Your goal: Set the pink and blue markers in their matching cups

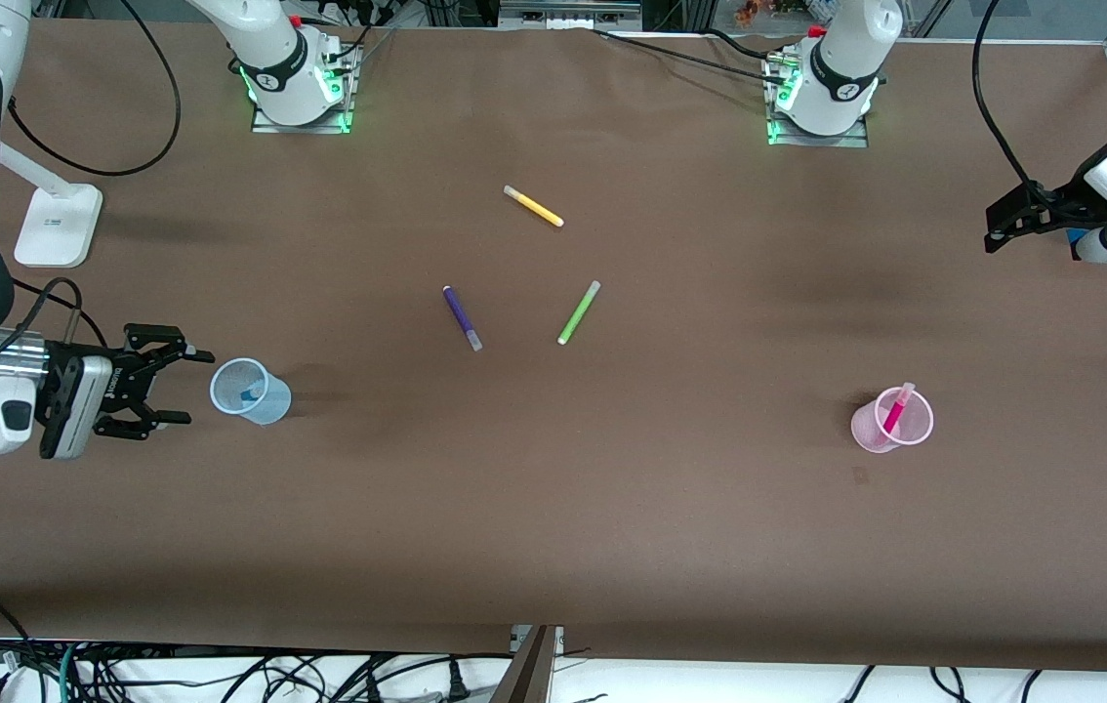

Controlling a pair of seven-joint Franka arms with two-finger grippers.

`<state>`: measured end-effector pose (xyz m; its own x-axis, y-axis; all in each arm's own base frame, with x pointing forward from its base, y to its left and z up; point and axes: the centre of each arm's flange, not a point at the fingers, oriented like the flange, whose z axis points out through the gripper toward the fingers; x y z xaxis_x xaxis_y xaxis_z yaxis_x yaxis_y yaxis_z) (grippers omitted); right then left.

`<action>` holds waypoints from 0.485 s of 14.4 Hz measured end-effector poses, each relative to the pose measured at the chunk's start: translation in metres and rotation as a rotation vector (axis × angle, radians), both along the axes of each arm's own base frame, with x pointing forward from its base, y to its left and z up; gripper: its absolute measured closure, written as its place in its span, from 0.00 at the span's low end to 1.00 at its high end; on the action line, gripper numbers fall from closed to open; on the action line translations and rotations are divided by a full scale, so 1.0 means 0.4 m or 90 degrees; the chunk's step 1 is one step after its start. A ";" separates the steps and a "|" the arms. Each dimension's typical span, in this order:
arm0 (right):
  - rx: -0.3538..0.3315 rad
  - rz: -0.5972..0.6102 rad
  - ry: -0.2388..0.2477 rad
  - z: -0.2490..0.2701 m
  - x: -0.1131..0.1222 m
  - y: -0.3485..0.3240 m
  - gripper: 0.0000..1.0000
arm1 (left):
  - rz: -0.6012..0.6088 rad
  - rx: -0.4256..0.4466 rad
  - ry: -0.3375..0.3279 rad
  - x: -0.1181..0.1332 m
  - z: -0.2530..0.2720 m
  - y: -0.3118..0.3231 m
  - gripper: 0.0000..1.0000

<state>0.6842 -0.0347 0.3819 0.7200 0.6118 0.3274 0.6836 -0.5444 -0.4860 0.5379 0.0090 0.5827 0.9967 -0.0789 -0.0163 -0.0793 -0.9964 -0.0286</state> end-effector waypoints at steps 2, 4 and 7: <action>-0.040 -0.075 0.085 0.045 0.000 0.019 0.00 | 0.000 0.000 0.001 0.001 -0.002 0.000 0.00; -0.101 -0.128 0.156 0.091 -0.004 0.058 0.00 | 0.000 0.000 0.003 0.001 -0.004 0.000 0.00; -0.201 -0.226 0.237 0.138 -0.014 0.128 0.00 | 0.000 0.000 0.009 -0.002 -0.004 0.000 0.00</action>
<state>0.6785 0.0163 0.4373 0.9295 0.3396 -0.1439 0.2486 -0.8651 -0.4356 0.5373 0.0090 0.5811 0.9965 -0.0785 -0.0303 -0.0794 -0.9965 -0.0277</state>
